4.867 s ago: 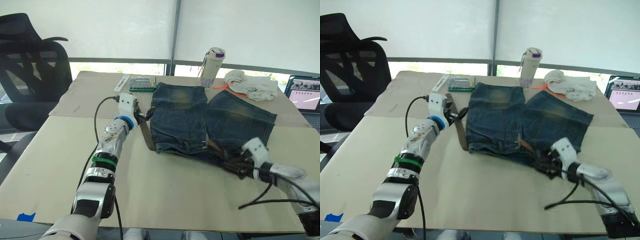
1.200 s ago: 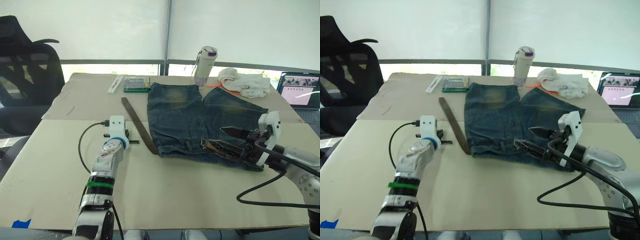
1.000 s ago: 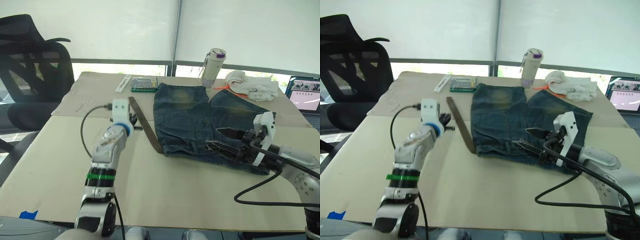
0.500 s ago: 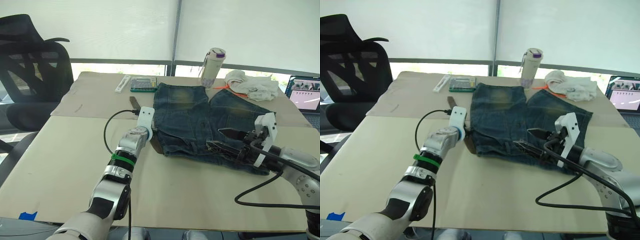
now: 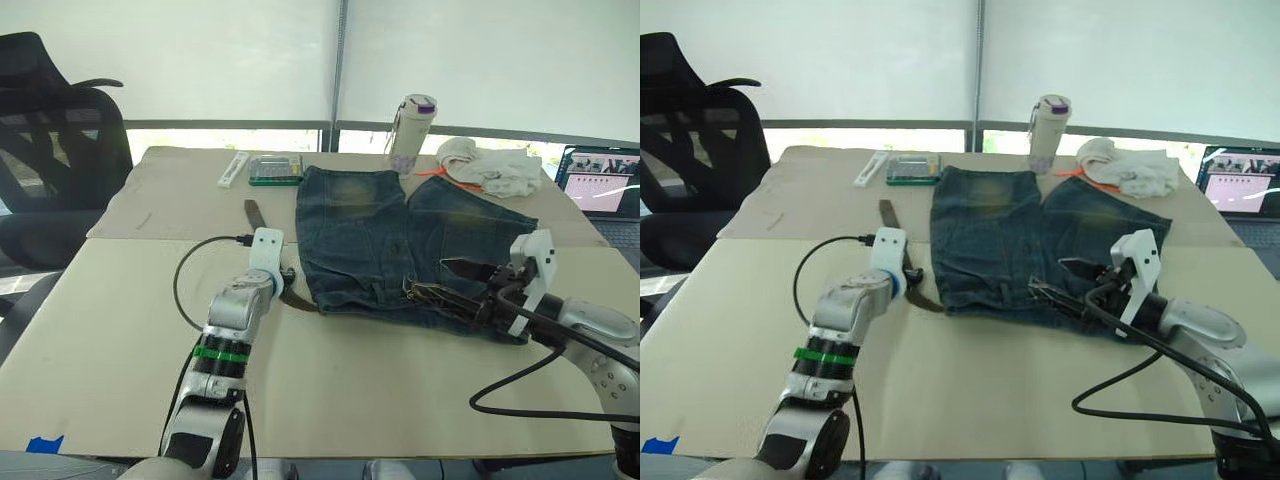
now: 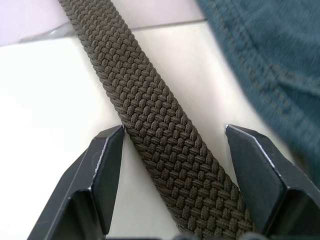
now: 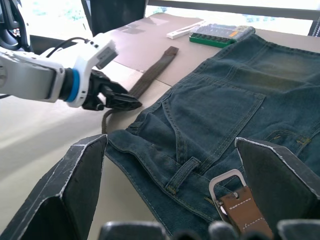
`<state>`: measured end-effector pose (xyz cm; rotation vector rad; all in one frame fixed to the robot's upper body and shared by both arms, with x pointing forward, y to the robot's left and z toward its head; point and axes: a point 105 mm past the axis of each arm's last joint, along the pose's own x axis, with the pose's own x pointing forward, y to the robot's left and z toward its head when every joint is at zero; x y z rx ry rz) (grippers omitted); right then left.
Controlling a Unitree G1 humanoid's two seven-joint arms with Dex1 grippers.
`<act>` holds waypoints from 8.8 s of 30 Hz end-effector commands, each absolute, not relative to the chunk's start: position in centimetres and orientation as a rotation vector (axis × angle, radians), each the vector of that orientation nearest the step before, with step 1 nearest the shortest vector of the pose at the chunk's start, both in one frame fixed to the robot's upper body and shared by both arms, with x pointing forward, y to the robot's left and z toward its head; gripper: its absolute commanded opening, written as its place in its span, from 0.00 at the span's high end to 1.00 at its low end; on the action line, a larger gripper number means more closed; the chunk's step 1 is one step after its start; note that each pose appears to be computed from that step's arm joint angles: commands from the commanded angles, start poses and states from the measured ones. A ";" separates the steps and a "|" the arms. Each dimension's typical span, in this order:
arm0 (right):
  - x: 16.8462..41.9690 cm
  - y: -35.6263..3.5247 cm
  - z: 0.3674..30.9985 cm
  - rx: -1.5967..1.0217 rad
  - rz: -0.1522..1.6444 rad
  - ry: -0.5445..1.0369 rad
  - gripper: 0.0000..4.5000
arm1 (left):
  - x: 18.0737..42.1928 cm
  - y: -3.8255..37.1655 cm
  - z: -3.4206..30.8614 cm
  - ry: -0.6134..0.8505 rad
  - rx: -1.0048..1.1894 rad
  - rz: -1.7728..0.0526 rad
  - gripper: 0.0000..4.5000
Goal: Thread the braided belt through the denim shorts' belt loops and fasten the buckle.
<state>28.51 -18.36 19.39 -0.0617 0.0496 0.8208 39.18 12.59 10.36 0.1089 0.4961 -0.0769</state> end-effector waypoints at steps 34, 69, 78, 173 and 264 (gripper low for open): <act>29.1 -18.1 20.4 -0.108 0.845 0.004 0.00 | 41.1 19.4 15.7 0.177 0.230 0.096 0.25; 29.2 -17.4 21.9 -0.053 0.866 -0.064 0.00 | 47.7 17.7 15.3 0.152 0.218 -0.188 0.99; 31.3 -16.4 22.4 0.134 0.742 -0.092 0.00 | 43.6 9.7 24.2 -0.541 0.636 -0.434 0.99; 31.7 -11.3 23.9 0.662 0.664 -0.102 0.75 | 34.2 3.9 21.9 0.115 -0.929 -0.926 1.00; 31.6 -16.1 13.1 0.602 0.457 0.305 0.85 | 32.9 -6.2 6.7 0.678 -0.681 -0.793 1.00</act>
